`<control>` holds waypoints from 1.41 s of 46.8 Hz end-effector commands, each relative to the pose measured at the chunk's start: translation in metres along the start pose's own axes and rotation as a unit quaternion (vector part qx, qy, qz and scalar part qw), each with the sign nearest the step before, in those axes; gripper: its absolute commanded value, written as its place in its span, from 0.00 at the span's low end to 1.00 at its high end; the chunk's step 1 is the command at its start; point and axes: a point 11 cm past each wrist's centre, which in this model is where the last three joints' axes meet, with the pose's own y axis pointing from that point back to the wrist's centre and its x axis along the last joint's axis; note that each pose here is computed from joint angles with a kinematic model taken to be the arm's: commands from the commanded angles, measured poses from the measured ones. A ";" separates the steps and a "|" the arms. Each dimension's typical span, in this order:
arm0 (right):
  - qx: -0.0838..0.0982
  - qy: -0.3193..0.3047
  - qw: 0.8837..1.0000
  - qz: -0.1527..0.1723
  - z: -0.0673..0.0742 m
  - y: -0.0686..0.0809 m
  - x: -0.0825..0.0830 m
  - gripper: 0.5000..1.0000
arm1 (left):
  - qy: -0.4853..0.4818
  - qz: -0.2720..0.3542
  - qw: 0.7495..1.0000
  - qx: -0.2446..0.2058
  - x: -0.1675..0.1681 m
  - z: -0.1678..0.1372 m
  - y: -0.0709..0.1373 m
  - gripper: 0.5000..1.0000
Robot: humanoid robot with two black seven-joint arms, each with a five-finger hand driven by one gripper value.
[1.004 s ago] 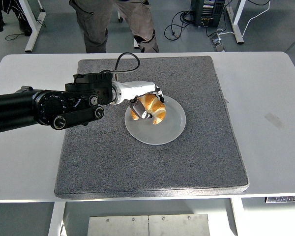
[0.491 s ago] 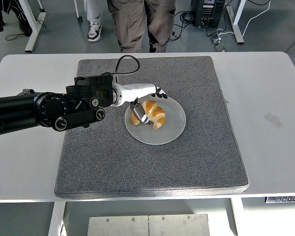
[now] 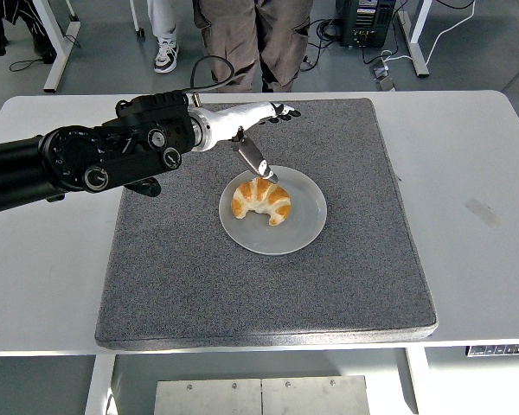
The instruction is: Place the bread on the plate
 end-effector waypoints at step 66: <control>0.003 0.000 1.000 -0.001 -0.004 -0.001 0.000 1.00 | 0.535 0.230 0.809 -0.079 0.164 -0.130 0.094 0.96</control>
